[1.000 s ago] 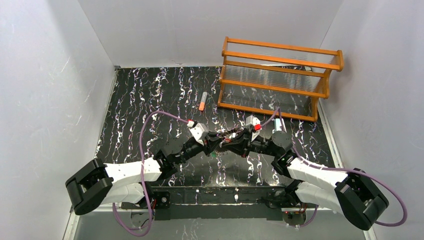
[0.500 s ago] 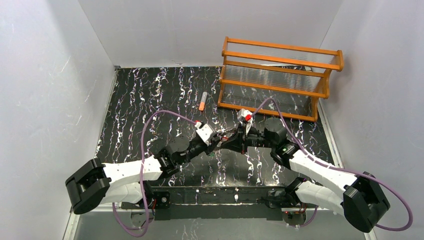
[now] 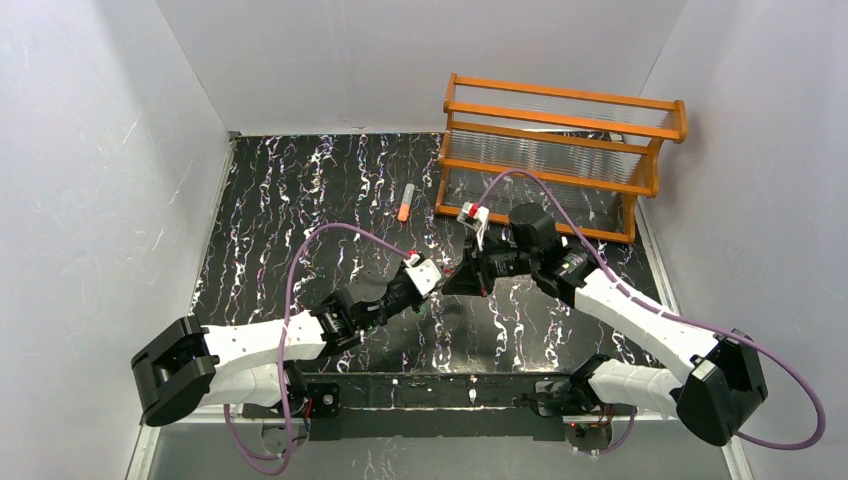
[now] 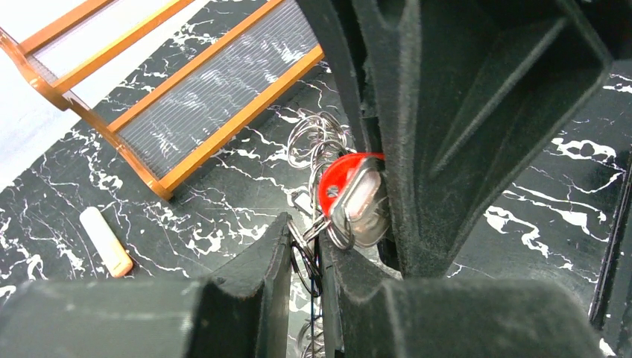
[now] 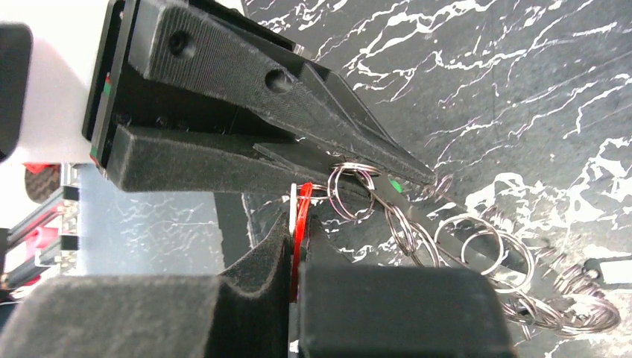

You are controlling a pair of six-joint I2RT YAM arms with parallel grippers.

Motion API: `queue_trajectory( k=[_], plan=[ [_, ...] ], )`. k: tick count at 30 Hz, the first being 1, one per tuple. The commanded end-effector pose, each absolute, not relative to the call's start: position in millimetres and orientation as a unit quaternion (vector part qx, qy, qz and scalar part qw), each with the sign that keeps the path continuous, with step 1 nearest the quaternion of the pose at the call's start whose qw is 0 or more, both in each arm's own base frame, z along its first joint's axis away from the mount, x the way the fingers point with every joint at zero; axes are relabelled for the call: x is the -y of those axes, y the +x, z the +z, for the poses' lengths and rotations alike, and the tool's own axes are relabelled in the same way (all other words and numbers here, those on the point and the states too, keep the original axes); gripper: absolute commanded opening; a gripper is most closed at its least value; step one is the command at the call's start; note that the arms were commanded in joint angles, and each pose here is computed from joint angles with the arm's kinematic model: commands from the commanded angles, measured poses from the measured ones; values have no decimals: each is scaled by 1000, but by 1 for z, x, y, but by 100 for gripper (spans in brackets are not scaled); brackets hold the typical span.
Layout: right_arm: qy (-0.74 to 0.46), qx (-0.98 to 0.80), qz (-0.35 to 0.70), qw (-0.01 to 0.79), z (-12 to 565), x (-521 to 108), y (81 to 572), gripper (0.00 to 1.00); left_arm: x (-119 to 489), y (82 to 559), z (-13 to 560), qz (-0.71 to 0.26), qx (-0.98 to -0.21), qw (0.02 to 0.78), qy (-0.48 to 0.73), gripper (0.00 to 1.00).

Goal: Remove the keys from the keyring

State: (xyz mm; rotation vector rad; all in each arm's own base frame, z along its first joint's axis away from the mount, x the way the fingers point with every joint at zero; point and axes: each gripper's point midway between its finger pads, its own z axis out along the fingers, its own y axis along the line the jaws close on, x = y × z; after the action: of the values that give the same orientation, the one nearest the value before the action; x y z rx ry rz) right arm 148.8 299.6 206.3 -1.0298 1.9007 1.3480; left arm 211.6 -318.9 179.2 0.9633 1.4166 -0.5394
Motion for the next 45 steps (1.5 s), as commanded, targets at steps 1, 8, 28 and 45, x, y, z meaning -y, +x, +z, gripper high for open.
queue_trajectory(
  k=[1,8,28,45],
  plan=[
    [-404,-685,537,281,258,-307,138,1,319,197,147,-226,-611,583,486,0],
    [-367,-704,556,247,278,-307,146,1,333,171,121,-275,-582,541,542,0],
    [-265,-726,590,233,320,-330,195,34,348,158,135,-364,-566,558,486,0],
    [-282,-712,604,219,336,-357,222,48,354,164,144,-417,-588,561,407,0]
  ],
)
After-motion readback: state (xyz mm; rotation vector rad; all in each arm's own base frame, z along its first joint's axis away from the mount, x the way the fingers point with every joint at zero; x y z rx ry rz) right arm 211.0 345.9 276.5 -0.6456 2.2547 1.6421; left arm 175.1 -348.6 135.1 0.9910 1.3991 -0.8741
